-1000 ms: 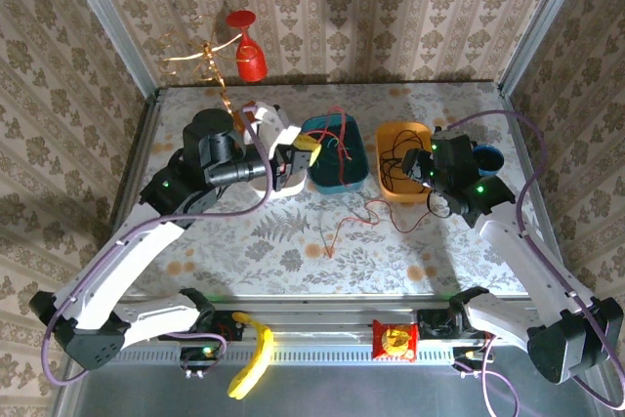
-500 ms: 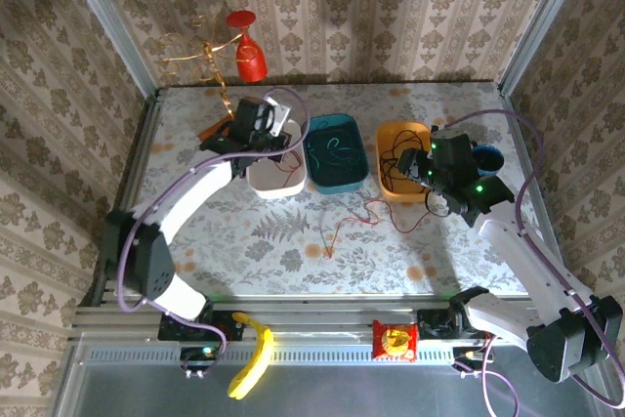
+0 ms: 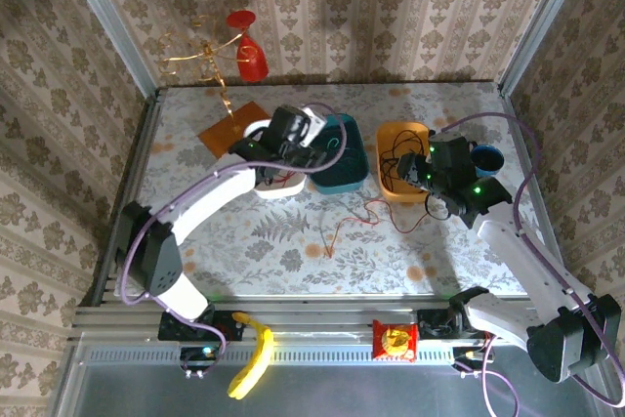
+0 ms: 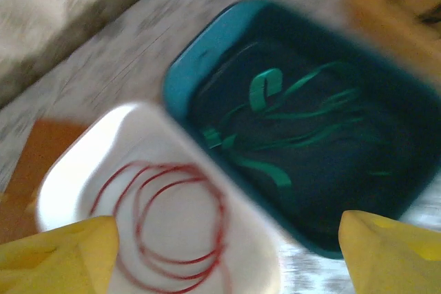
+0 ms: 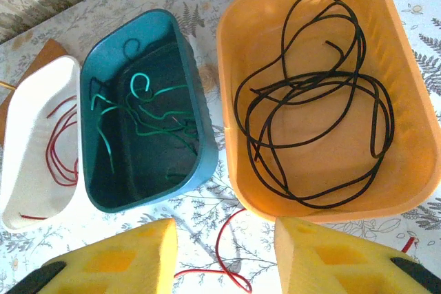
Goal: Untangle the cables
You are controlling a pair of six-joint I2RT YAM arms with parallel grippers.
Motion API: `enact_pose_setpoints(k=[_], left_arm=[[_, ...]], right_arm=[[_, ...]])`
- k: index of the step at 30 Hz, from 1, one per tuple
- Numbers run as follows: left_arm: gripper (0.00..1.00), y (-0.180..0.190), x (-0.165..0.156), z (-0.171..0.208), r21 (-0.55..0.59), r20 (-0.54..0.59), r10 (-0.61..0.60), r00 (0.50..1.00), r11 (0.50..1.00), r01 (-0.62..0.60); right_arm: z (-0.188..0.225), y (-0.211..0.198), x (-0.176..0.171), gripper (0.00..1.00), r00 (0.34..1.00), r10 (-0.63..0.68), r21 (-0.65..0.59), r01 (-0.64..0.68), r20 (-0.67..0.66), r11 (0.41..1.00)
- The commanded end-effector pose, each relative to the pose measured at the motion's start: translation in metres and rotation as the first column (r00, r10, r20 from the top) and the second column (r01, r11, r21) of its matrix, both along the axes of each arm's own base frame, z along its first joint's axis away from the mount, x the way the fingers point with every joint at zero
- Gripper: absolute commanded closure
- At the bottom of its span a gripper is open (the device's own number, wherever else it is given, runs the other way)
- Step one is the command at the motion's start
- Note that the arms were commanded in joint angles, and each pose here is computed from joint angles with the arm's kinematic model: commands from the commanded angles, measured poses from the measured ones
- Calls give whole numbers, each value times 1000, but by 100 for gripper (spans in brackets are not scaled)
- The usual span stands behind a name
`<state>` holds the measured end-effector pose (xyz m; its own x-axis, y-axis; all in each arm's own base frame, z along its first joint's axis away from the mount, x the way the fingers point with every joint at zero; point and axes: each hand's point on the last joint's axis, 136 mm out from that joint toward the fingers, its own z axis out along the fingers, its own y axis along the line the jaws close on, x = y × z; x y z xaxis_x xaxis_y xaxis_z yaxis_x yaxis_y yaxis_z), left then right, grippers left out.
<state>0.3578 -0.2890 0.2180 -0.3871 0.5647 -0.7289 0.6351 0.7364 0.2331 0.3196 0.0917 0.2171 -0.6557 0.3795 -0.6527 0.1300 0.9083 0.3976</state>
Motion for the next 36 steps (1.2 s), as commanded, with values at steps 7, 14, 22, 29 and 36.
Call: enact_pose_setpoints(k=[7, 14, 22, 29, 36], left_arm=[[17, -93, -112, -88, -1, -252, -364, 897, 927, 376], [16, -144, -107, -116, 19, -165, -397, 903, 914, 406], [15, -157, -97, -148, 131, -160, -427, 890, 885, 448], [29, -162, -102, -175, 182, -229, -478, 848, 835, 519], [94, -170, -114, -150, 103, -232, -531, 815, 820, 563]], right_arm=[[-2, -6, -2, 57, 1000, -9, -38, 9, 3, 999], [1, -11, -6, 57, 1000, -18, -47, 19, 9, 999], [4, -14, -10, 57, 1000, -23, -56, 24, 22, 998], [5, -16, -10, 57, 999, -29, -56, 30, 23, 998], [3, -20, -14, 57, 999, -38, -64, 38, 8, 997]])
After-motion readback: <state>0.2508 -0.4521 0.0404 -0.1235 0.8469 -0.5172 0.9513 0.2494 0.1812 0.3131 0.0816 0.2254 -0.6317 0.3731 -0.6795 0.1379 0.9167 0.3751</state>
